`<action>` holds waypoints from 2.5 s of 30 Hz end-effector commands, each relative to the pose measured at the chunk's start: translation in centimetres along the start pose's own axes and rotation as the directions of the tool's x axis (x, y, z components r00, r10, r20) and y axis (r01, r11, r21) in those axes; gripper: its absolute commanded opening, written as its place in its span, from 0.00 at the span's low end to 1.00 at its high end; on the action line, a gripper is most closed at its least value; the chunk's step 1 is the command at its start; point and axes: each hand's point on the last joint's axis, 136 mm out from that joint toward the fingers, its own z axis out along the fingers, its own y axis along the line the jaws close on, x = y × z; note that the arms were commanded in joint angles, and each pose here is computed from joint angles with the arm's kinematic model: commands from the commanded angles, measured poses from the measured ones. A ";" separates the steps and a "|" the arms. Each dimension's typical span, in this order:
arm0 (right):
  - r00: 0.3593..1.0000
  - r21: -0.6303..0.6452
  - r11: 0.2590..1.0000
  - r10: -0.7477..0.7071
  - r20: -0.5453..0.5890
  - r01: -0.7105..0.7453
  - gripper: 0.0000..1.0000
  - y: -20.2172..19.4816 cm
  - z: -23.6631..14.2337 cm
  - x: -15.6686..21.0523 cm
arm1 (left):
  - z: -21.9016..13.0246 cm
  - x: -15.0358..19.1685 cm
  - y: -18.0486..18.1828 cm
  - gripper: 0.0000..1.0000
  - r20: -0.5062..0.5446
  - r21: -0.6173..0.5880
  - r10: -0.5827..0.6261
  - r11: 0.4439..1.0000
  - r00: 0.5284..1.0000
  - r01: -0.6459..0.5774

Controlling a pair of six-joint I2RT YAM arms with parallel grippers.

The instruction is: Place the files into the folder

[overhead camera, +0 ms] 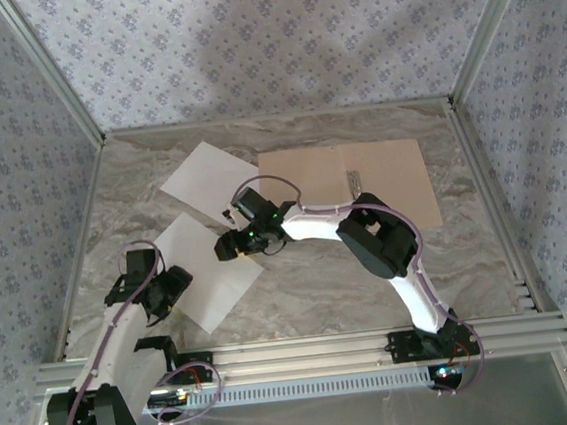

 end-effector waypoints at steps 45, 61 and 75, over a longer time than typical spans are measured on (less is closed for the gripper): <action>0.990 -0.038 0.995 0.091 -0.108 -0.096 0.67 1.7 0.6 5.3 | -0.7 1.1 -3.8 0.73 -0.062 0.231 -0.007 0.973 0.998 0.021; 0.989 -0.073 0.990 0.111 -0.100 -0.119 0.67 2.2 0.5 5.1 | -0.5 1.3 -4.5 0.62 -0.079 0.269 0.005 0.963 0.997 0.017; 0.991 -0.127 0.984 0.118 -0.059 -0.125 0.70 3.4 -1.7 3.1 | -0.9 1.2 -5.1 0.49 -0.079 0.293 0.021 0.956 0.997 0.003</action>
